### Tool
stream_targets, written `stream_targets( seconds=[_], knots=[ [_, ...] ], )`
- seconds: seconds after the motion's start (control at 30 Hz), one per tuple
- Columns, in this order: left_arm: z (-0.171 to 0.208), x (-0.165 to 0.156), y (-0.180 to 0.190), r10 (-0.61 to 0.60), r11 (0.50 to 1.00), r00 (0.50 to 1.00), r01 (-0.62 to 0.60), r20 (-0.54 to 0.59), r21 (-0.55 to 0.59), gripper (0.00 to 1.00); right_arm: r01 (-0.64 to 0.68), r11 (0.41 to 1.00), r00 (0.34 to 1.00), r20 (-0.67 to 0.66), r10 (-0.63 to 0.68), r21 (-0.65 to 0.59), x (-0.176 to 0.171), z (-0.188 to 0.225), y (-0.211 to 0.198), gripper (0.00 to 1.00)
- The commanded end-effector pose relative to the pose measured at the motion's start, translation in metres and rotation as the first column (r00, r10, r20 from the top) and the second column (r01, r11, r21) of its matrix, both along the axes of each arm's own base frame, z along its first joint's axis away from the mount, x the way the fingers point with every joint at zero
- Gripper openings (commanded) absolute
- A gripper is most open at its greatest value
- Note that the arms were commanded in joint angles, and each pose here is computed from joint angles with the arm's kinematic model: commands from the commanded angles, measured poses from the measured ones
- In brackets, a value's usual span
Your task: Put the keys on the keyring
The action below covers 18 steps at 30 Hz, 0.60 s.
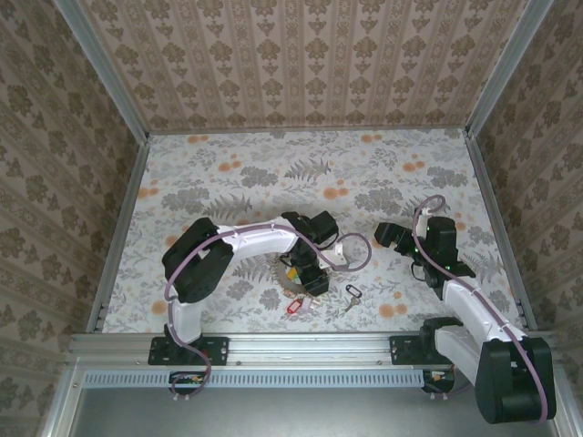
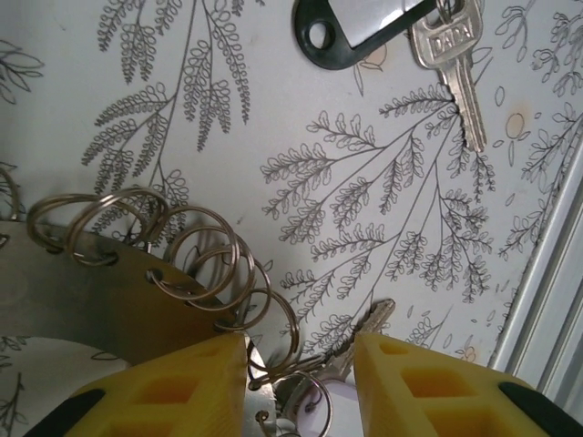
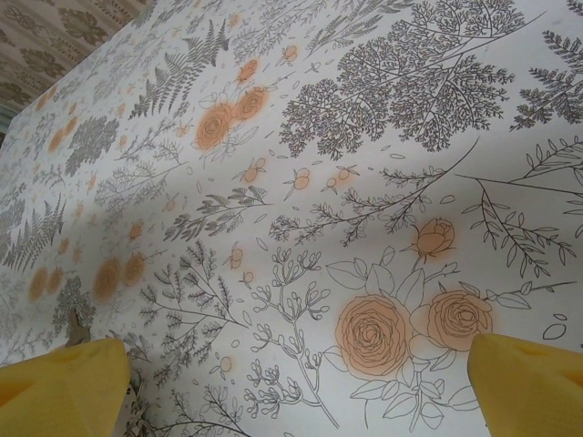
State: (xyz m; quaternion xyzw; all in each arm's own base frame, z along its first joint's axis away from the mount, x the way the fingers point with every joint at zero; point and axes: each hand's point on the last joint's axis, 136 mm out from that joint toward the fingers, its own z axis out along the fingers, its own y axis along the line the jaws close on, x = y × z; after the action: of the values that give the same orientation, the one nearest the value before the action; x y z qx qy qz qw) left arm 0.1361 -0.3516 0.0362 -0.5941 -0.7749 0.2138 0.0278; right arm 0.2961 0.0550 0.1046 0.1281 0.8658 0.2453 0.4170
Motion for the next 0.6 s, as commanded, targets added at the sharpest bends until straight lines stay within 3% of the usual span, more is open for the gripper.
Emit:
stream_targets(
  seconds=[0.0, 0.2, 0.4, 0.57],
  knots=[
    [-0.002, 0.002, 0.007, -0.035, 0.999, 0.999, 0.035, 0.035, 0.014, 0.38, 0.002, 1.000, 1.000, -0.003, -0.002, 0.007, -0.004, -0.001, -0.001, 0.97],
    [-0.003, -0.004, 0.013, -0.052, 0.998, 0.998, 0.051, 0.039, 0.033, 0.36, -0.001, 1.000, 1.000, -0.007, 0.001, 0.013, -0.002, -0.003, 0.000, 0.97],
    [0.006, -0.012, 0.002, -0.054, 0.998, 0.998, 0.054, -0.012, -0.028, 0.35, -0.002, 1.000, 1.000, -0.008, 0.002, 0.004, -0.001, -0.003, 0.000, 0.97],
    [-0.002, -0.007, 0.004, -0.071, 0.997, 0.997, 0.071, 0.022, 0.016, 0.32, -0.005, 1.000, 1.000, -0.004, 0.005, -0.002, -0.002, -0.001, -0.001, 0.97]
  ],
)
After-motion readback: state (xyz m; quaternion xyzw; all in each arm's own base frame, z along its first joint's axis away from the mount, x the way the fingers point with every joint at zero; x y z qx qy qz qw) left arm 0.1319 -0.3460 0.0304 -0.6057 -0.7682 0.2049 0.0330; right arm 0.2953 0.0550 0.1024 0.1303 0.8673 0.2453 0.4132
